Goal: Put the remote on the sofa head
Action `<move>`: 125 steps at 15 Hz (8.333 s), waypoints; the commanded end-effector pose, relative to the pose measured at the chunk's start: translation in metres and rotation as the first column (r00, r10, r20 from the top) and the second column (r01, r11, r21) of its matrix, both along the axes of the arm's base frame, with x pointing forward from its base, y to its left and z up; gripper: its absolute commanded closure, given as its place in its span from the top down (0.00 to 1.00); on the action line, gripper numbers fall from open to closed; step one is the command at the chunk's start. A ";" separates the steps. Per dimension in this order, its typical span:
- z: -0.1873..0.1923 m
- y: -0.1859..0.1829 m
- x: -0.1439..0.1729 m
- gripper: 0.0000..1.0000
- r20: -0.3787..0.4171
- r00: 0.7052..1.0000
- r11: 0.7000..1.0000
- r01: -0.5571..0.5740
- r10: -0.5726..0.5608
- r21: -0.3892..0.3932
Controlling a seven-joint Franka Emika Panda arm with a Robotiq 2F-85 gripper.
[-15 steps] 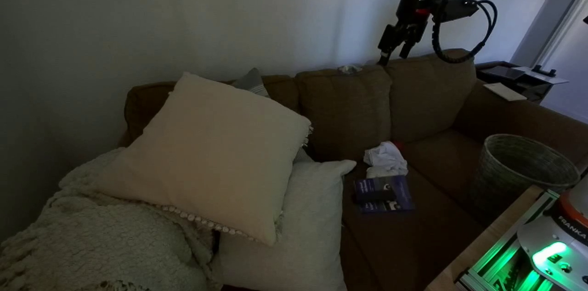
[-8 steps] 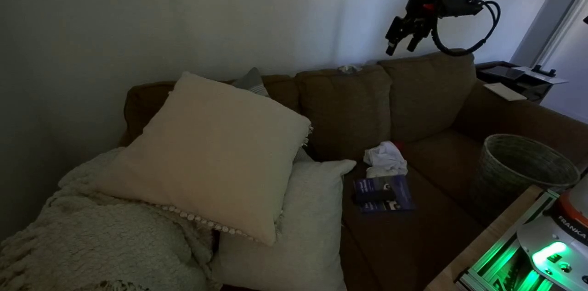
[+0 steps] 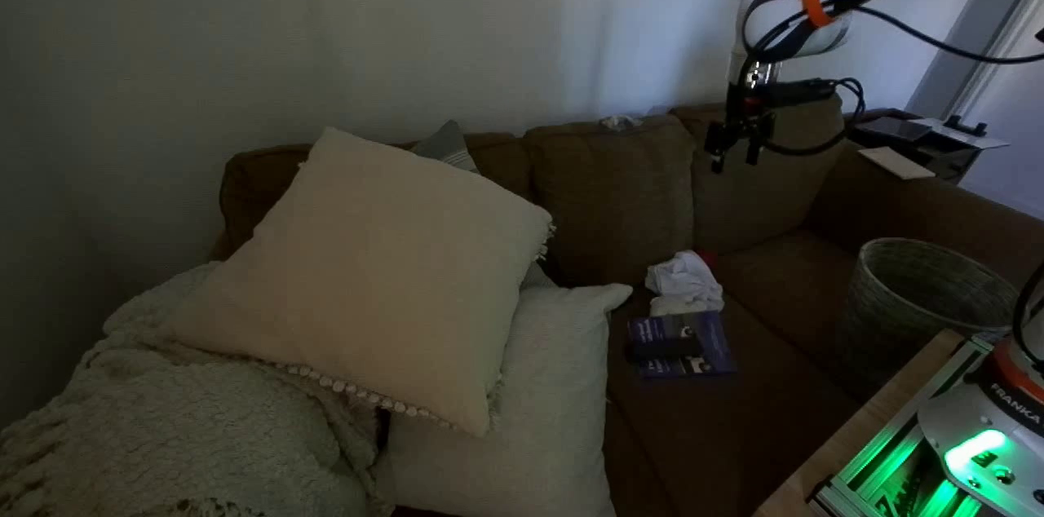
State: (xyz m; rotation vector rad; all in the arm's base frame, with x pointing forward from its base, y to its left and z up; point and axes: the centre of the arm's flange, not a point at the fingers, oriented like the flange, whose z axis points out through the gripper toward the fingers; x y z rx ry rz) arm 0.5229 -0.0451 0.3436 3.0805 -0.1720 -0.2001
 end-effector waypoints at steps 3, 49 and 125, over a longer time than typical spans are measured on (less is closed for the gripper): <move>-0.047 -0.001 -0.009 1.00 -0.152 0.988 1.000 -0.017 0.014 -0.014; -0.436 0.124 -0.086 1.00 -0.274 0.337 0.339 -0.940 0.901 -0.041; -0.016 0.058 0.185 0.28 0.180 0.759 0.760 -0.541 0.626 -0.360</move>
